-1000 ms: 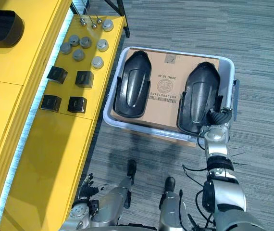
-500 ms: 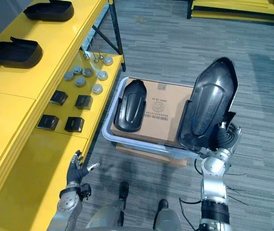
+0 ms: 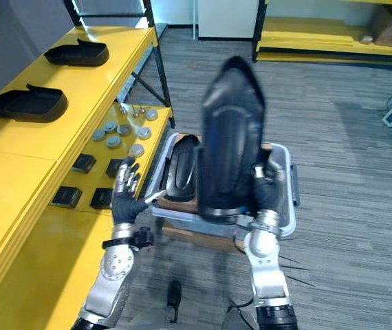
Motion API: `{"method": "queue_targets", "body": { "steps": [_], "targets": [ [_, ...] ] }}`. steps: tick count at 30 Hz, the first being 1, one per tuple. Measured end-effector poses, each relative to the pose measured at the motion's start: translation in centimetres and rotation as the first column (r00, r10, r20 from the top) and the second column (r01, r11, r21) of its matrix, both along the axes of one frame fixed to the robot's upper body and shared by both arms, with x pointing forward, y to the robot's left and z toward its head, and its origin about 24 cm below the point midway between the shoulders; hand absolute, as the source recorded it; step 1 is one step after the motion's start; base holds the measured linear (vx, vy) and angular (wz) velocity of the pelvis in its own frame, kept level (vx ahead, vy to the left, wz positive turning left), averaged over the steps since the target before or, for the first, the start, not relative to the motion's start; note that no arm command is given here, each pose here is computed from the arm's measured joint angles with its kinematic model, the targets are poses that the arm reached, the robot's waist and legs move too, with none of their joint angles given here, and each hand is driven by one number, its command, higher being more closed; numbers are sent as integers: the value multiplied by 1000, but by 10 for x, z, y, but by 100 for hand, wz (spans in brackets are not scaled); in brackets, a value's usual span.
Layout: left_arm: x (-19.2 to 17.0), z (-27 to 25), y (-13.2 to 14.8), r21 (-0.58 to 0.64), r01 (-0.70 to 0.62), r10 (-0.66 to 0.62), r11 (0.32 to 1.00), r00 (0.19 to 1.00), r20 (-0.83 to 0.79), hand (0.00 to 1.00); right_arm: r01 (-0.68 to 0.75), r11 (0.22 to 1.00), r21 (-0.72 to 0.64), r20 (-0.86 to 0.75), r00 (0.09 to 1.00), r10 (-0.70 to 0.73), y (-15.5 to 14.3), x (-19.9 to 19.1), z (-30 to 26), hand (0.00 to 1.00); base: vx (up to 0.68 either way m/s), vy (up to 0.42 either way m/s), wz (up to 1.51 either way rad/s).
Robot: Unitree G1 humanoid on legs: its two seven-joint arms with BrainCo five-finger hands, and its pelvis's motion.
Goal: Walk over and take plastic housings, then place them on the shelf
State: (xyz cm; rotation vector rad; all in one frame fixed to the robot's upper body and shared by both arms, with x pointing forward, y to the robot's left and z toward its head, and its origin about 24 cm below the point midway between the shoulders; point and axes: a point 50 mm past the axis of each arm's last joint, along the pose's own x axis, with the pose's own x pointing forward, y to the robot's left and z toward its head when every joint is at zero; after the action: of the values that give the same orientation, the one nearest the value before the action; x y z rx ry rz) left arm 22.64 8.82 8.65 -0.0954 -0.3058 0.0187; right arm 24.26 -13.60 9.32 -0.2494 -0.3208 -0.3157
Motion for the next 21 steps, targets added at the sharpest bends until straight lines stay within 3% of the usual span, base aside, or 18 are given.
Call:
{"method": "queue_targets", "body": {
  "steps": [9,14,21],
  "targets": [
    [5,0,-6,-4,38,-38,999,999,-12,0,4,1000,-24,-21,1000,-4,-3,-3,-4,100,-7,-1,-9],
    [4,-11,-26,47,143,-140,989,988,-68,0,-105,994,-34,-39,994,104,21,-8,-8,100,5,1,-3],
    [4,-20,-27,47,175,-168,983,979,-118,0,-106,988,-110,-19,994,105,19,-10,-4,100,-1,1,0]
  ]
}}
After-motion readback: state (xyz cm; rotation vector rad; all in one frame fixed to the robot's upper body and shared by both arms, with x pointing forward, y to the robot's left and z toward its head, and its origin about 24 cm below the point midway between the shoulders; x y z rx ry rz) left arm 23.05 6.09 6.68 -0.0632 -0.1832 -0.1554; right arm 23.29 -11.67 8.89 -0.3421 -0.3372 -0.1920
